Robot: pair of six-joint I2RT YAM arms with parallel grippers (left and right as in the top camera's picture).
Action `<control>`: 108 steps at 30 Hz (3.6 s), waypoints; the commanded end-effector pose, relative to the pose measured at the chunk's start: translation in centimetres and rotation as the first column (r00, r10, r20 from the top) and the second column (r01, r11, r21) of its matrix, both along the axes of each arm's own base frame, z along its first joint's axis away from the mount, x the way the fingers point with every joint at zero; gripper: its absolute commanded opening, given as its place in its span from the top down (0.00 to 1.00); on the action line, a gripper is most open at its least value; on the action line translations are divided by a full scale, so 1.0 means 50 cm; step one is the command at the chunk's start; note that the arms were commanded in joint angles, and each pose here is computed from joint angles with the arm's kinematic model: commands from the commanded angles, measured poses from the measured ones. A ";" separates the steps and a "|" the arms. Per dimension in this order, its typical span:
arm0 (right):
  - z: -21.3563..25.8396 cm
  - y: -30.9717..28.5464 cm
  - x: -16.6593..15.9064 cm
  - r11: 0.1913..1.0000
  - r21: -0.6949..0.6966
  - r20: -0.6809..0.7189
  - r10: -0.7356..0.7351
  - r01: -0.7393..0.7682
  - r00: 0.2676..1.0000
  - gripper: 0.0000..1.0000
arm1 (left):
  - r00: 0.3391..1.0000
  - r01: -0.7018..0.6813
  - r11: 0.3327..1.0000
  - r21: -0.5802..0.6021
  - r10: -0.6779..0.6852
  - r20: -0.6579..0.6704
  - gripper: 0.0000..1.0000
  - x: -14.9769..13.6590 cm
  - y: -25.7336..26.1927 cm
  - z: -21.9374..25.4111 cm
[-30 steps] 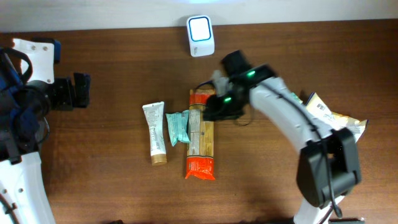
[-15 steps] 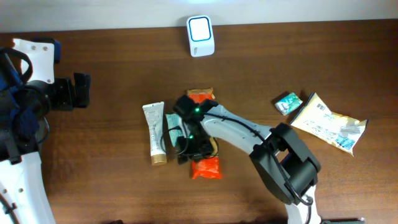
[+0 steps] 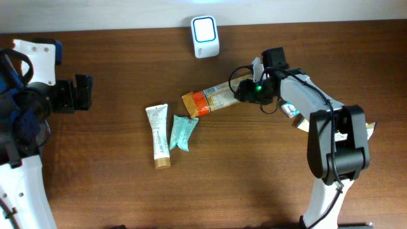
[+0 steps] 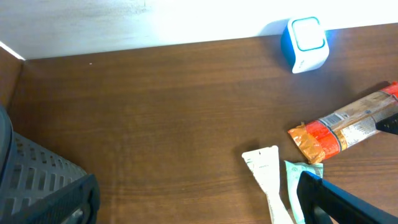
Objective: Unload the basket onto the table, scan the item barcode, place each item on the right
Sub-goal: 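Grasp the orange-tan biscuit pack with the right gripper, then hold the biscuit pack barcode against the white scanner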
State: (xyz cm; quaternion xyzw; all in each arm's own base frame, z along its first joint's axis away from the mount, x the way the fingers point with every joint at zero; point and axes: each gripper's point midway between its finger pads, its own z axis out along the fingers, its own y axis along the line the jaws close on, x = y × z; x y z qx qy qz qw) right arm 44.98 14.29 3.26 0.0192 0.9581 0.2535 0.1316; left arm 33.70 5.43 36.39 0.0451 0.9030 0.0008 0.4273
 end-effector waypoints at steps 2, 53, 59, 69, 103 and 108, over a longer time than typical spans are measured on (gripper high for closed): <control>0.014 0.074 -0.015 0.961 0.055 -0.189 -0.257 0.271 0.948 0.33 | 1.000 0.016 1.000 0.008 -0.016 0.014 0.01 -0.003 -0.003 0.009; 0.612 -0.036 -0.147 0.915 0.275 0.609 0.071 -0.294 0.790 0.96 | 1.000 0.016 1.000 0.009 -0.016 0.014 0.01 -0.003 -0.003 0.009; 0.642 0.017 0.056 0.931 -0.295 0.859 0.159 0.216 0.487 0.96 | 1.000 0.016 1.000 0.008 -0.016 0.014 0.01 -0.003 -0.003 0.009; 0.371 0.109 0.145 0.878 -0.469 0.715 0.310 0.100 0.627 0.96 | 1.000 0.016 1.000 0.009 -0.016 0.014 0.01 -0.003 -0.003 0.009; 0.565 0.194 -0.022 0.701 0.188 0.570 0.492 -0.688 0.658 0.96 | 1.000 0.016 1.000 0.008 -0.016 0.014 0.01 -0.003 -0.003 0.009; 0.568 0.147 0.229 0.856 -0.456 0.696 0.513 -0.243 0.502 0.96 | 1.000 0.016 1.000 0.009 -0.016 0.014 0.01 -0.003 -0.003 0.009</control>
